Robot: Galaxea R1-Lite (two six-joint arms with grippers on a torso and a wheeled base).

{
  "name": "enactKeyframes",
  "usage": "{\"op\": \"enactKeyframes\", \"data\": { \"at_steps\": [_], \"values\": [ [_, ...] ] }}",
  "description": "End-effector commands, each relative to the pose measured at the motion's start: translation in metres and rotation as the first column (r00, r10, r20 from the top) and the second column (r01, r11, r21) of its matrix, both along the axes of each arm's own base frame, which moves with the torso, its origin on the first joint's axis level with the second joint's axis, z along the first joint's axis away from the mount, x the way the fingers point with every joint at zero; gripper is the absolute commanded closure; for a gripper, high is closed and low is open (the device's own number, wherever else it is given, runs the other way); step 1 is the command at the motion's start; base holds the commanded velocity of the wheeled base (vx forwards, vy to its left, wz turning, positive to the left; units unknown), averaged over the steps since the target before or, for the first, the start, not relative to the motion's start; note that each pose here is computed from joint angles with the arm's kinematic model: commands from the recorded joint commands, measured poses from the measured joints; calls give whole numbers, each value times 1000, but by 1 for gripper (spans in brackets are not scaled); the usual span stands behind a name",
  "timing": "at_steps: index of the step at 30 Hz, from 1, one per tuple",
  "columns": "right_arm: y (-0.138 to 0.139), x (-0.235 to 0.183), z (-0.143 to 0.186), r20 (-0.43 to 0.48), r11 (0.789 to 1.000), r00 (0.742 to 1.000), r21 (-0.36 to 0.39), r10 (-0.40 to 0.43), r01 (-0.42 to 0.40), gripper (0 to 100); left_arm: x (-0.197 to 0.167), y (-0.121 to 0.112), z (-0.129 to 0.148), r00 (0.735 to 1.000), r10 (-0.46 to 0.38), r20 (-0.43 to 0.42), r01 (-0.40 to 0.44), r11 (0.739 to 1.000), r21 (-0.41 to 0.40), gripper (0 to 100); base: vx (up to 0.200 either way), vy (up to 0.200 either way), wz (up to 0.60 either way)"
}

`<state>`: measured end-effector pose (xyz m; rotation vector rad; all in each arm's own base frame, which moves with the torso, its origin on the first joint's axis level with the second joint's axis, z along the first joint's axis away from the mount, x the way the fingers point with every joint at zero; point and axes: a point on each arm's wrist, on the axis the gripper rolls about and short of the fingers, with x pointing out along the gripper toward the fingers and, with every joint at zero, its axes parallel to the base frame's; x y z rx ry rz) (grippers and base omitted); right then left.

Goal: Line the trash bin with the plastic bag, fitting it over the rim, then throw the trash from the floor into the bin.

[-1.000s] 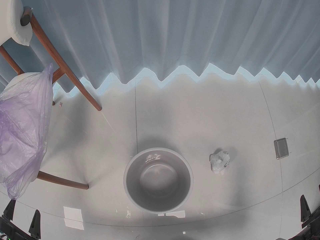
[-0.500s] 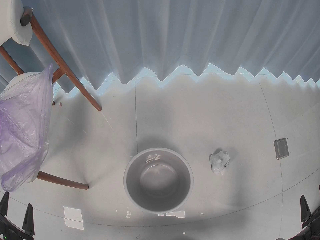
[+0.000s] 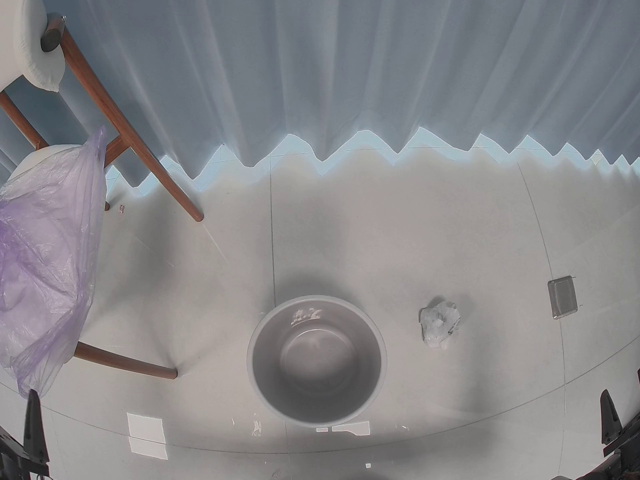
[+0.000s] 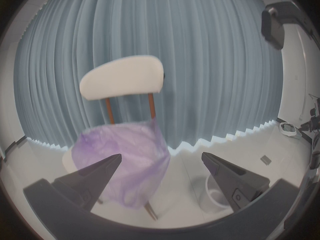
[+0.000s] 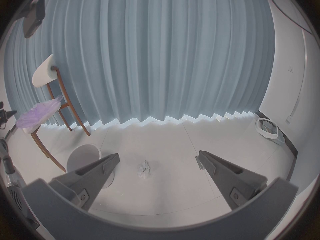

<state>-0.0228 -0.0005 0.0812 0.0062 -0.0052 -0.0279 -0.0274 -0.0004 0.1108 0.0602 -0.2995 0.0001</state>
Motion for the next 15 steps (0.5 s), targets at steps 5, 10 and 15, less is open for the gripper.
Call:
{"op": "enactKeyframes", "data": {
  "at_steps": [5,10,15],
  "values": [
    [0,0,-5,-1,1000,1000,0,0,0,0,-8,-2,13,986,-59,158,50,997,60,0,0,0,0],
    [0,0,-5,-1,1000,1000,0,0,0,0,-7,-2,12,983,-46,179,26,994,110,0,0,0,0],
    [0,0,-5,-1,1000,1000,0,2,-2,0,-7,-2,13,981,-38,192,10,989,148,0,0,0,0]
  ]
}}
